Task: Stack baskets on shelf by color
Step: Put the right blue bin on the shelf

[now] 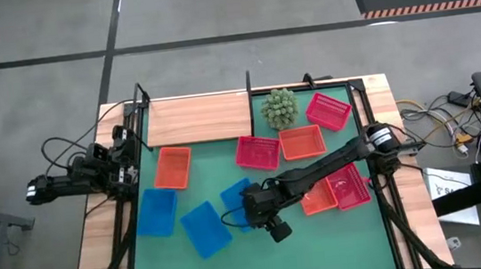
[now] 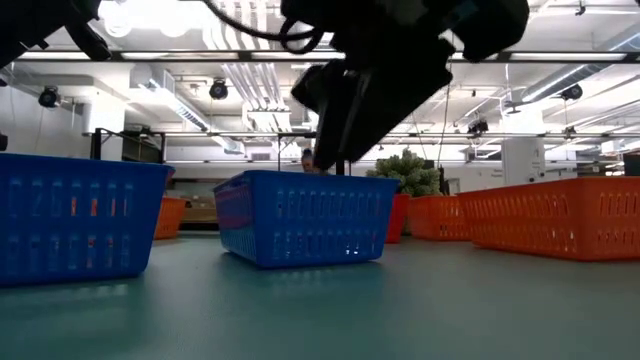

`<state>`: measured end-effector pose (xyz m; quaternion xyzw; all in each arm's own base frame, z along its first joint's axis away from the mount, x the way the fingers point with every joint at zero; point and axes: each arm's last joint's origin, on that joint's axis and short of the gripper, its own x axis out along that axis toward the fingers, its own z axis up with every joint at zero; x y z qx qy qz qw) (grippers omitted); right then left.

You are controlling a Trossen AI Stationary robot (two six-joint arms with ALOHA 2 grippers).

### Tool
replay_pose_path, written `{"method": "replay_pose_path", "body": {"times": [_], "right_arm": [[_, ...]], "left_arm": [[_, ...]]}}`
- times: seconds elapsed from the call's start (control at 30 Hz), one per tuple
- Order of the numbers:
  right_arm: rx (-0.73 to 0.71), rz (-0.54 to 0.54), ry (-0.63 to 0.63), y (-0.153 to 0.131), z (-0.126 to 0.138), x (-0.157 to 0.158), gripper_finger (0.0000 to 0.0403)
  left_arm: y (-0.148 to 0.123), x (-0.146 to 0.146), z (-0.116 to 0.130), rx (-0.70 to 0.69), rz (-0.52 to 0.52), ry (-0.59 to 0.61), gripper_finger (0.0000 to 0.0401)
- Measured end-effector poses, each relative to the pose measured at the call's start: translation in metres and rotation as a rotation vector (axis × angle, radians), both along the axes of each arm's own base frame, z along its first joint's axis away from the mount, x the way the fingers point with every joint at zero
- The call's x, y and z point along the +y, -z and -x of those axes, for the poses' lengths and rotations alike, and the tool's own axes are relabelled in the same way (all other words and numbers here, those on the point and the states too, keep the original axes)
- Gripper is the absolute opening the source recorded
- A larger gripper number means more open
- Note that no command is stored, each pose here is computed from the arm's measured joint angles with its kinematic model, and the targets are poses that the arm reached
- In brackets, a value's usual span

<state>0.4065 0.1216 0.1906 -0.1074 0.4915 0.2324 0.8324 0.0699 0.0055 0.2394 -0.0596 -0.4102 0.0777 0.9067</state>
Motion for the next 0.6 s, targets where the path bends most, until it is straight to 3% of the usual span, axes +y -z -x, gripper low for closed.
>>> {"method": "replay_pose_path", "body": {"times": [0.23, 0.47, 0.6], "right_arm": [[0.041, -0.067, -0.034, 0.021, -0.008, -0.003, 0.0141], [0.022, -0.076, -0.059, 0.021, -0.011, -0.005, 0.003], [-0.015, -0.067, -0.053, 0.007, -0.009, -0.005, 0.0014]], "left_arm": [[0.0, 0.0, 0.0, -0.001, 0.0, 0.0, 0.0], [0.0, 0.0, 0.0, -0.001, 0.0, 0.0, 0.0], [0.0, 0.0, 0.0, -0.001, 0.0, 0.0, 0.0]]}}
